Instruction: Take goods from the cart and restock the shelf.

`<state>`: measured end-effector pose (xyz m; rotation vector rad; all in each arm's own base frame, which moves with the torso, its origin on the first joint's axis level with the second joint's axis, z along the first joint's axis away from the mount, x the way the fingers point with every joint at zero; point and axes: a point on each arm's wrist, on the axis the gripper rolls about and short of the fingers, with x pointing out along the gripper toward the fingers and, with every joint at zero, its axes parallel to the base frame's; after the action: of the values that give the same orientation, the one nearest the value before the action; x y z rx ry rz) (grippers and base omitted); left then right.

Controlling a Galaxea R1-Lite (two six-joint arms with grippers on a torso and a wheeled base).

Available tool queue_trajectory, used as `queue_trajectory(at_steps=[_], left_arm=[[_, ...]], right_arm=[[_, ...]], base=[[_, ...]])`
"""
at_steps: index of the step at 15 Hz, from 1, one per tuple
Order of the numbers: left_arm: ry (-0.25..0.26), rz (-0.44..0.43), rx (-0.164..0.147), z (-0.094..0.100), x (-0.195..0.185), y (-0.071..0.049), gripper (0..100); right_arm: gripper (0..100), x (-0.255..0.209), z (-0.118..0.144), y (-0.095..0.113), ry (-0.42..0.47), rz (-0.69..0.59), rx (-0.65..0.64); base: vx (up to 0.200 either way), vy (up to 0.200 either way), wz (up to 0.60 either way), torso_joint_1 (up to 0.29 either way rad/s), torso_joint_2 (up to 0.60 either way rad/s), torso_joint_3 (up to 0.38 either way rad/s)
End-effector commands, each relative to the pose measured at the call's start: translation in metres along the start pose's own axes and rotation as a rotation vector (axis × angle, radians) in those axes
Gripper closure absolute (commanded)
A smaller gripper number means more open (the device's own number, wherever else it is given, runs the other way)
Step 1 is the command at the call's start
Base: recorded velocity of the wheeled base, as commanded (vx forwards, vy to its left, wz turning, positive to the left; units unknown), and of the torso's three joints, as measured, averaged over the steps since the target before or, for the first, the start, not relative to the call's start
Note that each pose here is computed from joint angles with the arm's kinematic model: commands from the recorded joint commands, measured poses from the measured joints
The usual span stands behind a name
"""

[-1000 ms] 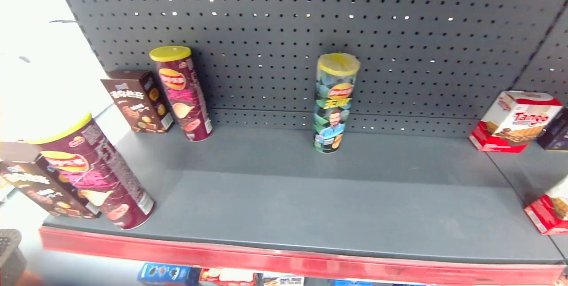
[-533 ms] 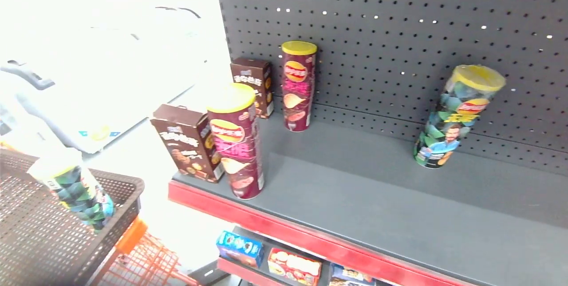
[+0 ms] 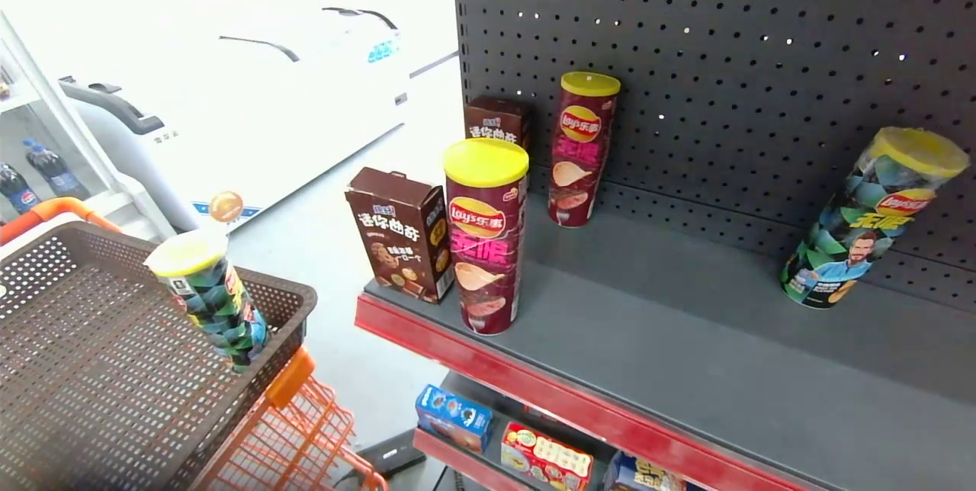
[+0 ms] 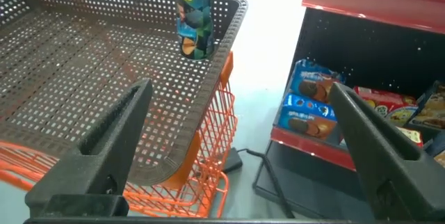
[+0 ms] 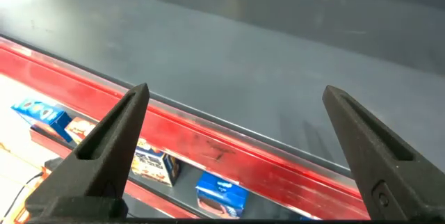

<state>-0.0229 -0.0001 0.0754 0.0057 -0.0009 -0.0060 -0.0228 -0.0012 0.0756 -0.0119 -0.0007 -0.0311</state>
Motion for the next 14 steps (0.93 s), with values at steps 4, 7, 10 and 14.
queue_trajectory(at_steps=[4, 7, 10, 14], left_arm=[[-0.029, 0.020, 0.023, 0.009, -0.003, 0.000, 0], [0.067, 0.035, 0.096, 0.054, 0.000, 0.001, 0], [0.160, 0.016, 0.080, 0.080, 0.024, 0.001, 0], [0.323, 0.083, 0.004, 0.086, 0.078, 0.006, 0]], right_arm=[[0, 0.000, 0.000, 0.000, -0.001, 0.002, 0.000], [0, 0.000, 0.000, 0.000, 0.001, 0.000, 0.000], [0, 0.000, 0.000, 0.000, 0.001, 0.002, 0.000], [0, 0.000, 0.000, 0.000, -0.001, 0.000, 0.000]], base=[[0.000, 0.000, 0.00, 0.000, 0.00, 0.000], [0.000, 0.000, 0.00, 0.000, 0.00, 0.000], [0.000, 0.000, 0.00, 0.000, 0.00, 0.000], [0.000, 0.000, 0.00, 0.000, 0.00, 0.000]])
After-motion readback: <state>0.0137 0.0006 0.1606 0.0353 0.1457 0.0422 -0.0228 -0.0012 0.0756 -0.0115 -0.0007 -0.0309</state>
